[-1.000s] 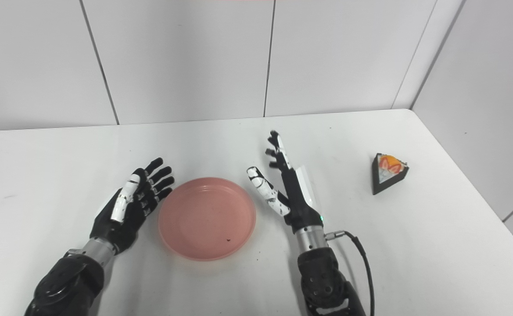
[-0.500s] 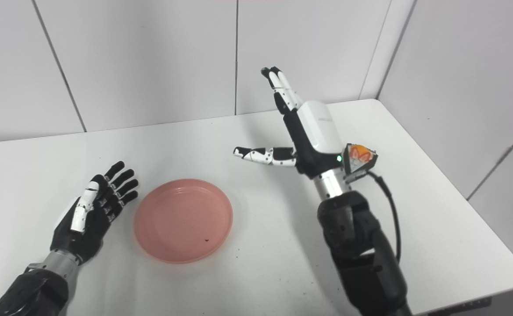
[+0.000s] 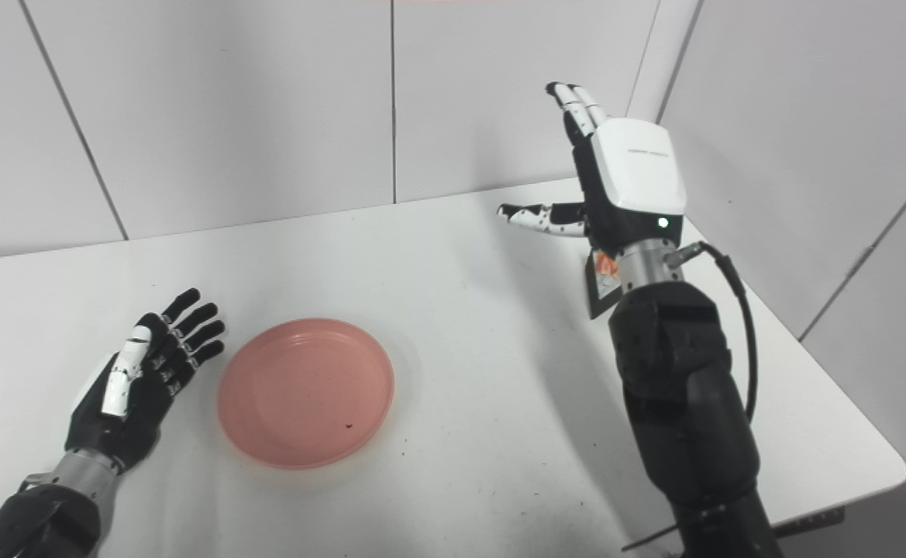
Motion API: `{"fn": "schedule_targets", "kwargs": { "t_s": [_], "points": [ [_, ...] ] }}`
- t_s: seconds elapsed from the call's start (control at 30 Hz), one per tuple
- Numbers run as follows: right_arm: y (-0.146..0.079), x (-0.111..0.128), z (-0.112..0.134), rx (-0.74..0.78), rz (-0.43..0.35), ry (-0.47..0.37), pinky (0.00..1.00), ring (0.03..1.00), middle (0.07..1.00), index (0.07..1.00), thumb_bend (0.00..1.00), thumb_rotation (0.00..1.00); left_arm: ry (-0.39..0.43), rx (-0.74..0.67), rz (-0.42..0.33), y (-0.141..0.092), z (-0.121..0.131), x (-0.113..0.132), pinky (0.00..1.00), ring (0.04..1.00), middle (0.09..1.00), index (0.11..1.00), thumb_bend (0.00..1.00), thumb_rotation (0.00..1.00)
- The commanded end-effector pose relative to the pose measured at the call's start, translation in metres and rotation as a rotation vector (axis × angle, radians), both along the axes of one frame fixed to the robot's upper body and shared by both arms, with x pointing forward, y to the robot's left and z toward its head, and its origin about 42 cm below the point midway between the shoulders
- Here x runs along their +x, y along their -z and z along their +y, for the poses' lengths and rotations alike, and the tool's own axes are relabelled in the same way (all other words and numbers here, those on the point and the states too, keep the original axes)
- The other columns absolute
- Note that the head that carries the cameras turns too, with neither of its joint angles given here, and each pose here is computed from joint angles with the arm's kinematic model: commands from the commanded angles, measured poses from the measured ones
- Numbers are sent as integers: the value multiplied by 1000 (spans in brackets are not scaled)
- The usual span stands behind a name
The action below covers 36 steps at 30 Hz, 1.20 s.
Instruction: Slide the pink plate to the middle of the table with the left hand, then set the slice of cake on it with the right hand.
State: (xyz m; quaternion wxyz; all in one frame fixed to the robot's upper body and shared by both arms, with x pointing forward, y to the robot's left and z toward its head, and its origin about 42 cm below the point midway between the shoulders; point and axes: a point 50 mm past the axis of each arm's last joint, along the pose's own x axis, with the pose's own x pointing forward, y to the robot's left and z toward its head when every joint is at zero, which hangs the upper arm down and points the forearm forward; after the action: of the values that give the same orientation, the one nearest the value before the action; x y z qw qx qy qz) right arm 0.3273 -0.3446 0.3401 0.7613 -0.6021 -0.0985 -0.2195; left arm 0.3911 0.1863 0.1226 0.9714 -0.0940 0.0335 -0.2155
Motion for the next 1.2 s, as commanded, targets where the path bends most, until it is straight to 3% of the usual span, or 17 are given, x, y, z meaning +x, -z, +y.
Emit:
{"fn": "schedule_targets", "kwargs": {
  "t_s": [0.0,0.1,0.2,0.47,0.6,0.67,0.87,1.0,1.17],
  "points": [
    [-27,-1,-8,-10,-30,48,482,728,897,877,794,420,-19,40,125,32,14,-13,895,897,910,905,419,1000],
    [-34,0,-20,4,39,60,496,739,899,876,786,391,-21,37,124,33,15,-13,891,899,911,907,417,1000],
    [-45,0,-33,6,115,48,612,813,895,871,784,339,-23,31,127,32,16,-13,885,897,909,903,414,1000],
    [-76,0,-59,-65,353,-5,724,892,937,896,817,275,-24,33,127,29,17,-13,911,911,922,917,389,1000],
    [-86,8,-62,-94,491,-2,774,943,983,916,938,231,-24,31,127,30,17,-13,908,907,918,913,387,1000],
    [-88,9,-61,-107,521,9,760,938,985,916,950,210,-25,31,127,31,18,-13,905,904,915,911,388,1000],
    [-88,23,-62,-124,564,46,744,918,970,915,918,301,-22,36,126,32,20,-11,897,899,912,905,402,1000],
    [-85,33,-66,-150,595,54,737,910,955,885,925,188,-24,37,129,33,21,-11,886,892,906,899,410,1000],
    [-78,43,-73,-175,650,42,745,923,967,886,934,123,-28,35,132,34,21,-11,872,883,897,890,419,981]
  ]
}}
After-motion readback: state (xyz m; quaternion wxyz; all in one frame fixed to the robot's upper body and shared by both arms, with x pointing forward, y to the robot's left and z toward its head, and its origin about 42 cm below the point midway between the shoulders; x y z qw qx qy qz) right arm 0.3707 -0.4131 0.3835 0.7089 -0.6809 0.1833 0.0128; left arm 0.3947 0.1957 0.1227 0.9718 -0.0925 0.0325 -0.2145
